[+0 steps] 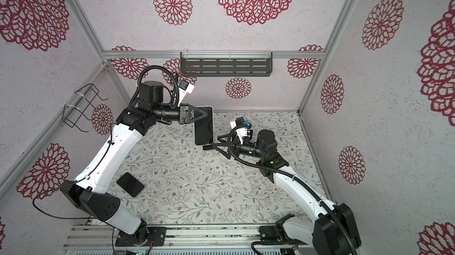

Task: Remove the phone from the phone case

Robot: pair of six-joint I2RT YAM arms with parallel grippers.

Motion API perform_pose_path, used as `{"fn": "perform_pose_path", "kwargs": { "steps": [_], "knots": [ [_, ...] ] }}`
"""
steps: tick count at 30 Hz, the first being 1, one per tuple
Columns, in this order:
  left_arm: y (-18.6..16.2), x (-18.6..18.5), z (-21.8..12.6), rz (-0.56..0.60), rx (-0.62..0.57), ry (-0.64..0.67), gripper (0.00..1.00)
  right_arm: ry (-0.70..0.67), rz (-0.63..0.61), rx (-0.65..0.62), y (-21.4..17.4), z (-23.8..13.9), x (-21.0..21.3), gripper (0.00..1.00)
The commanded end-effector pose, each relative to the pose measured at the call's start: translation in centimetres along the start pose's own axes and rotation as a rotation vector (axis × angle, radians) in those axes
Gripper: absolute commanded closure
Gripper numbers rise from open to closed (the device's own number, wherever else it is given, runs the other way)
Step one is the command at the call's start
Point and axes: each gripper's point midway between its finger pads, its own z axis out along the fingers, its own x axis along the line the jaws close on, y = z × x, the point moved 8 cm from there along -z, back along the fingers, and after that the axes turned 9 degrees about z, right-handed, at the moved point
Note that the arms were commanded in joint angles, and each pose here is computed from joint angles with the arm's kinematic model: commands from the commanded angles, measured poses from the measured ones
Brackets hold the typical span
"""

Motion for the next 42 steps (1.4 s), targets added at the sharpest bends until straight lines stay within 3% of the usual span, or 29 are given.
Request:
{"fn": "perform_pose_path", "kwargs": {
  "steps": [1,17,27,32,42],
  "knots": [
    [1.67,-2.55,-1.35,0.102,-0.08,-0.058,1.0,0.076,-0.062,-0.027,1.26,0.25,1.56,0.43],
    [1.67,-2.76,-1.28,0.103,-0.095,-0.079,1.0,0.112,-0.058,-0.046,1.71,0.86,1.69,0.64],
    [1.69,-2.84,-1.26,0.106,-0.101,-0.084,1.0,0.118,-0.062,-0.06,1.92,0.86,1.76,0.67],
    [1.68,-2.72,-1.12,0.102,-0.103,-0.086,1.0,0.126,-0.06,-0.058,1.87,0.92,1.71,0.73],
    [1.48,-2.31,-0.69,0.087,-0.106,-0.094,1.0,0.169,-0.086,-0.063,1.7,0.76,2.11,1.0]
  ]
}}
